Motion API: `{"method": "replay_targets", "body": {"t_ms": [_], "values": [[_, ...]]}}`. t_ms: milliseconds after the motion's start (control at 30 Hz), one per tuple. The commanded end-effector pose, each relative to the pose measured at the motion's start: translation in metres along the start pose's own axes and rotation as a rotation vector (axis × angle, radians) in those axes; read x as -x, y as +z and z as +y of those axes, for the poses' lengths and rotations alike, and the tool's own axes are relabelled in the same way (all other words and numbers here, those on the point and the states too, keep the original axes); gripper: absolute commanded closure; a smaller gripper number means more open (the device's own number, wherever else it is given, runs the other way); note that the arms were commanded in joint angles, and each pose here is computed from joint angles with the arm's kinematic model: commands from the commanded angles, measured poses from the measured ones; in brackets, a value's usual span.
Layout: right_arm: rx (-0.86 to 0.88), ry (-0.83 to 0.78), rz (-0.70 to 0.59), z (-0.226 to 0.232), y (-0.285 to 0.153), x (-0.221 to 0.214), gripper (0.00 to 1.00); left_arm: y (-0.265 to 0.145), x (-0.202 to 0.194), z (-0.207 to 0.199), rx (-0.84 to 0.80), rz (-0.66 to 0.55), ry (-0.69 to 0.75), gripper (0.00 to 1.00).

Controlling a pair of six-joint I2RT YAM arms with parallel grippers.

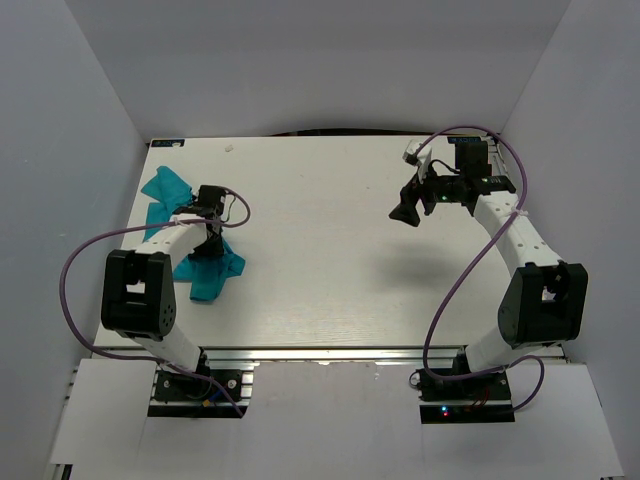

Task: Fold and stack the t-shirts
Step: Grab crumpled tshirt from the corner of the board with the left arm, then move the tshirt to the center of the board

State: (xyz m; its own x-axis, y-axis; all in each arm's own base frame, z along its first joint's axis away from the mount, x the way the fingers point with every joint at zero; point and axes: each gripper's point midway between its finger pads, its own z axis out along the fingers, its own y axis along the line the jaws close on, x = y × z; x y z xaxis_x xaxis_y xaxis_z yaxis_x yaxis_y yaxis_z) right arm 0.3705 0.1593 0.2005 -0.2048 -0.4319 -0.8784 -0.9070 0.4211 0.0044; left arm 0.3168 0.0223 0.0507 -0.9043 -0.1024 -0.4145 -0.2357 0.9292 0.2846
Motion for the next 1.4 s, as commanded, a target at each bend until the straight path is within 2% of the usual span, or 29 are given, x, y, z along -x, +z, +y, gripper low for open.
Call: {"method": "replay_targets", "body": {"t_ms": [0, 133, 233, 367, 400, 500, 667, 700, 767, 800, 900, 933, 967, 1067, 1100, 1133, 1200, 1233, 1267, 1300, 1367], "values": [[0.007, -0.014, -0.015, 0.0, -0.001, 0.003, 0.11, -0.01, 0.022, 0.006, 0.016, -0.101, -0.015, 0.51], [0.01, -0.015, -0.015, 0.0, 0.0, 0.003, 0.11, -0.003, 0.022, 0.001, 0.005, -0.09, -0.006, 0.54], [0.006, -0.016, -0.014, 0.0, -0.002, 0.003, 0.11, -0.001, 0.022, -0.003, -0.008, -0.084, -0.009, 0.63], [0.006, -0.015, -0.01, 0.0, -0.001, 0.002, 0.11, -0.005, 0.026, -0.004, -0.017, -0.096, -0.007, 0.81], [0.006, -0.015, -0.01, 0.001, -0.002, 0.002, 0.11, -0.006, 0.026, -0.003, -0.019, -0.098, -0.008, 0.89], [0.007, -0.013, -0.008, 0.001, -0.001, 0.0, 0.11, -0.014, 0.033, -0.004, -0.035, -0.122, -0.017, 0.99], [0.008, -0.017, -0.006, 0.002, -0.002, 0.001, 0.11, -0.05, 0.058, -0.015, -0.143, -0.166, -0.083, 1.0], [0.007, -0.015, -0.005, 0.002, -0.002, 0.0, 0.11, -0.069, 0.079, -0.018, -0.186, -0.212, -0.111, 1.0], [0.009, -0.018, -0.008, 0.002, -0.003, 0.002, 0.11, -0.097, 0.094, -0.034, -0.315, -0.226, -0.155, 1.0], [0.016, -0.018, -0.014, 0.003, -0.003, 0.004, 0.11, -0.121, 0.117, -0.039, -0.38, -0.276, -0.195, 1.0], [0.031, -0.024, -0.033, 0.005, -0.003, 0.011, 0.11, -0.169, 0.144, -0.063, -0.586, -0.308, -0.26, 1.0], [0.038, -0.022, -0.036, 0.006, -0.003, 0.012, 0.11, -0.196, 0.165, -0.063, -0.641, -0.368, -0.278, 1.0], [0.04, -0.028, -0.044, 0.006, -0.003, 0.015, 0.1, -0.208, 0.172, -0.069, -0.699, -0.36, -0.315, 1.0], [0.065, -0.036, -0.061, 0.011, -0.002, 0.021, 0.1, -0.262, 0.206, -0.072, -0.833, -0.44, -0.356, 1.0], [0.084, -0.042, -0.071, 0.015, -0.001, 0.024, 0.11, -0.267, 0.213, -0.077, -0.859, -0.44, -0.357, 1.0], [0.092, -0.048, -0.077, 0.017, -0.001, 0.026, 0.11, -0.295, 0.229, -0.072, -0.903, -0.501, -0.365, 1.0], [0.115, -0.069, -0.102, 0.023, 0.001, 0.036, 0.11, -0.316, 0.242, -0.08, -0.995, -0.495, -0.392, 1.0], [0.114, -0.078, -0.12, 0.022, 0.001, 0.042, 0.11, -0.347, 0.255, -0.075, -1.051, -0.548, -0.41, 1.0], [0.122, -0.085, -0.139, 0.024, 0.001, 0.048, 0.11, -0.359, 0.261, -0.075, -1.087, -0.562, -0.414, 1.0], [0.129, -0.091, -0.154, 0.026, 0.003, 0.054, 0.11, -0.365, 0.267, -0.083, -1.139, -0.533, -0.438, 1.0], [0.123, -0.067, -0.184, 0.026, 0.003, 0.065, 0.11, -0.404, 0.278, -0.079, -1.216, -0.609, -0.432, 1.0]]}}
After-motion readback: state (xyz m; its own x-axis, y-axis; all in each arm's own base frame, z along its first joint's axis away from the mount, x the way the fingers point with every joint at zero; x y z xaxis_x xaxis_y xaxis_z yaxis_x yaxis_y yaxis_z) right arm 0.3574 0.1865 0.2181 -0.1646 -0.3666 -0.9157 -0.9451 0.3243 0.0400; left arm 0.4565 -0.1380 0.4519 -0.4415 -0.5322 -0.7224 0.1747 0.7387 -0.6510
